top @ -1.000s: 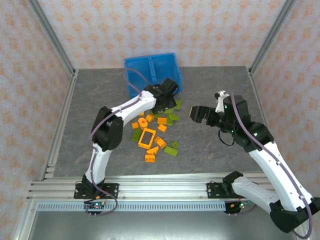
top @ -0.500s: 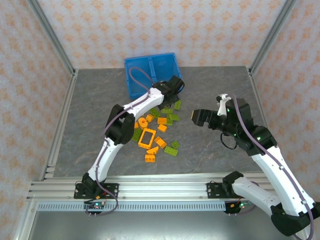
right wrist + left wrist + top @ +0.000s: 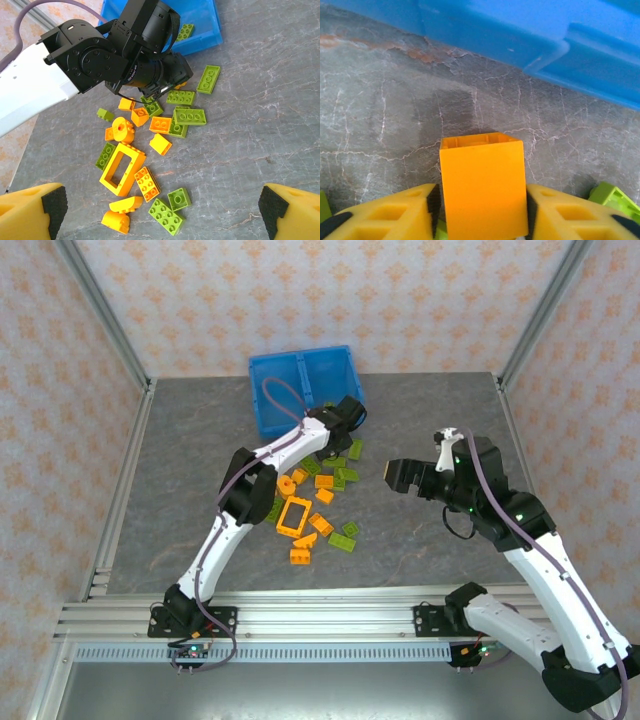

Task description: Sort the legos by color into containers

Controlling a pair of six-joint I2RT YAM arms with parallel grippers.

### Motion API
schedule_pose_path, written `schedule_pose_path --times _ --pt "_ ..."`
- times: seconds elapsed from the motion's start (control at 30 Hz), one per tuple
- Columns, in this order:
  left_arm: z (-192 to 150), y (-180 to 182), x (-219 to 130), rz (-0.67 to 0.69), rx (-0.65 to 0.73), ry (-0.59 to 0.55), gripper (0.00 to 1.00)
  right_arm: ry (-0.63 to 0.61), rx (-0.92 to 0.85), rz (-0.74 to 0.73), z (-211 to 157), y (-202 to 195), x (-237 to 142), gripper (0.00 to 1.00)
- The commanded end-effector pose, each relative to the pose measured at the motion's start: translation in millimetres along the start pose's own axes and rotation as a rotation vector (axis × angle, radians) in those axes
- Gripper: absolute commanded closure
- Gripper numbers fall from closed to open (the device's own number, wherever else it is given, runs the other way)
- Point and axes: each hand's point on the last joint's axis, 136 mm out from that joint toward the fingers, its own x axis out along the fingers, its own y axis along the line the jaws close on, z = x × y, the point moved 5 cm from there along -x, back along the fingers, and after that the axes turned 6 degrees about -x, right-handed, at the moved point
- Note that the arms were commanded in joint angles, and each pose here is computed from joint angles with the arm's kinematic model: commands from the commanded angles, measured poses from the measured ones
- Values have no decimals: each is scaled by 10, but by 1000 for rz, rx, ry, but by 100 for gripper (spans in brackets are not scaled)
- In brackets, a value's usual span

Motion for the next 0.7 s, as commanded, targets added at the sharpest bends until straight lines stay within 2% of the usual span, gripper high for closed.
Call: schedule_pose_path --times 0.0,0.13,0.33,0.5,0.6,0.67 --pt "109 40 -73 34 17 -39 59 -39 -4 -20 85 5 -108 1" --pt "159 -5 -316 3 45 -42 69 -51 8 -32 106 -7 -120 1" --pt "346 -51 -1123 -95 107 -92 72 -58 26 -18 119 13 -112 1" --pt "793 100 -1840 -107 156 -297 72 -57 52 36 109 66 -46 1" --pt "1116 239 -1995 -64 165 -400 72 -64 71 49 115 77 -18 1" --pt "1292 287 -1957 -40 177 -432 72 -66 80 52 121 82 -11 1"
